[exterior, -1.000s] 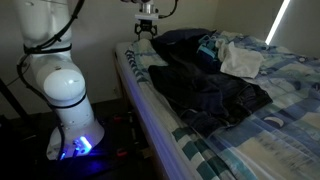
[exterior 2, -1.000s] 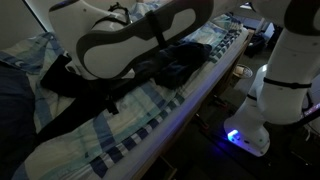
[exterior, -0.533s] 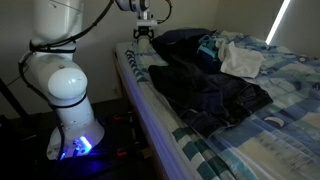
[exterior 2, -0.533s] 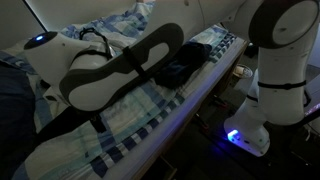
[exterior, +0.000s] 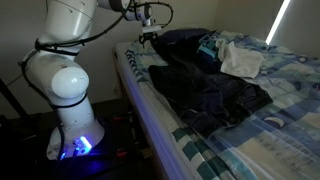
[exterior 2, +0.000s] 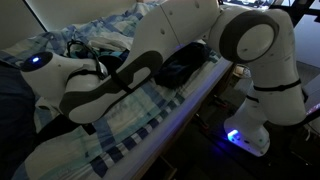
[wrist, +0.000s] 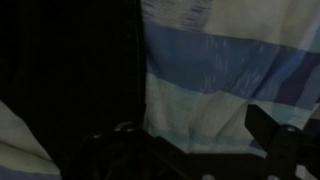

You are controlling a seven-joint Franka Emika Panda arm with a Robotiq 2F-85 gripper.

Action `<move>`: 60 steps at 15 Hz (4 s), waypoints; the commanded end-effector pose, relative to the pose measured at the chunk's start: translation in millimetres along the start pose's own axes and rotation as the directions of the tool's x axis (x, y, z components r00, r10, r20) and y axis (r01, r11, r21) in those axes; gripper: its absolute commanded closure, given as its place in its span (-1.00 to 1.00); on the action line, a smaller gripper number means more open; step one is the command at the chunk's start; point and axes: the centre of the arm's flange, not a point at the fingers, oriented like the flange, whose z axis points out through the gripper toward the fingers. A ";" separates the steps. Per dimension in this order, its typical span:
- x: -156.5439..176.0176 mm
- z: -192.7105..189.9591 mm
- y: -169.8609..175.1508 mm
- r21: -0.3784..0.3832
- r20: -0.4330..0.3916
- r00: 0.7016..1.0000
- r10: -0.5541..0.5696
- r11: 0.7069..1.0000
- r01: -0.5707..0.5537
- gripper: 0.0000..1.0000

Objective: Fold the pair of pants

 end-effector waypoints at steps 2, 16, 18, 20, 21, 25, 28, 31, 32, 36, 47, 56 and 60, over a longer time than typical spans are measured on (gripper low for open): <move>11.4 2.0 27.2 -0.083 -0.032 0.999 0.022 0.996 -0.025 -1.00; 4.0 19.6 68.4 -0.157 -0.018 0.994 0.111 0.981 -0.112 -1.00; 5.5 18.0 73.1 -0.173 -0.018 0.993 0.121 0.977 -0.122 -1.00; 6.3 16.9 77.6 -0.188 -0.010 0.993 0.118 0.975 -0.118 -1.00; 6.9 16.6 78.9 -0.193 -0.005 0.993 0.114 0.975 -0.113 -0.50; 8.3 17.9 79.0 -0.206 0.001 0.994 0.106 0.973 -0.104 0.02; 7.7 18.0 79.2 -0.207 -0.002 0.994 0.109 0.972 -0.107 0.45; 4.8 16.5 79.7 -0.207 -0.005 0.993 0.115 0.972 -0.113 0.89; 4.2 15.6 79.8 -0.208 -0.004 0.993 0.119 0.971 -0.117 1.00; 0.6 -2.5 76.3 -0.212 -0.012 0.986 0.164 0.964 -0.163 0.99; -71.9 -111.6 86.2 -0.257 -0.167 0.904 0.394 0.868 -0.426 0.99; -178.0 -150.0 69.1 -0.256 -0.258 0.756 0.601 0.712 -0.654 0.99; -219.4 -161.3 56.3 -0.262 -0.284 0.697 0.659 0.646 -0.717 0.99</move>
